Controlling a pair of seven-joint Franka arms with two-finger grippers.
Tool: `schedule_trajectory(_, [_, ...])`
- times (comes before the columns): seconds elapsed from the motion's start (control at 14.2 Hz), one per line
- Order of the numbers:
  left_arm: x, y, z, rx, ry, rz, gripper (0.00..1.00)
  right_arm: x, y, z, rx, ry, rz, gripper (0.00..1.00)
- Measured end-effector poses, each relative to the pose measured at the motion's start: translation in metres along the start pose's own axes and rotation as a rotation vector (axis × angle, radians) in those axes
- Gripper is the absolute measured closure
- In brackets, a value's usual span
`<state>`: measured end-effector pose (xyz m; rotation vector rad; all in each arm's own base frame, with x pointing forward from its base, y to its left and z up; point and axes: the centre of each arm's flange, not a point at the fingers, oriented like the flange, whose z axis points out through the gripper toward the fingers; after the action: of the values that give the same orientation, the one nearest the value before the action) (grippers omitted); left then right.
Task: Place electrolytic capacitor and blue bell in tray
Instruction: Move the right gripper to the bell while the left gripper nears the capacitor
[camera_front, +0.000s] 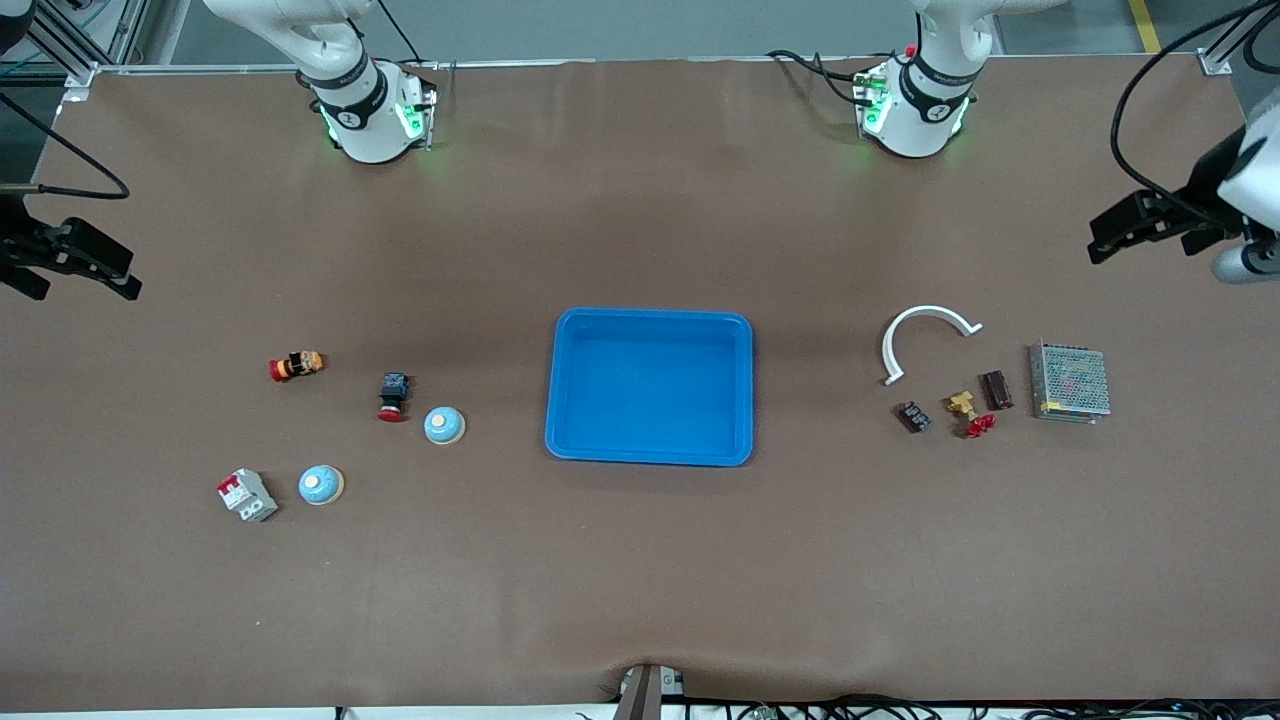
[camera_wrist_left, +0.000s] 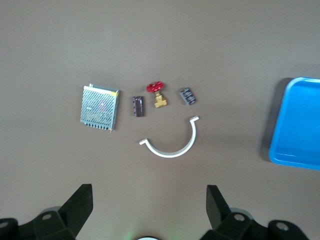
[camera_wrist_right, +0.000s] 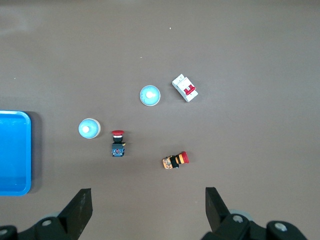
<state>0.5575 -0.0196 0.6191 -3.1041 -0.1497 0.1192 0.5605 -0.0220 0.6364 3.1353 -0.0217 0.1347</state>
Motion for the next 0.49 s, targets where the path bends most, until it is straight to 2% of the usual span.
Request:
schedule_trajectory(0.21, [0.027,-0.023,0.054,-0.007,-0.024,-0.042,0.00,0.000,0.000,0.000,0.000,-0.001,0.000,0.00])
schedule_trajectory(0.49, [0.036,-0.036,0.131,-0.013,0.014,-0.066,0.00,0.005,-0.013,0.015,0.004,-0.029,-0.022,0.00])
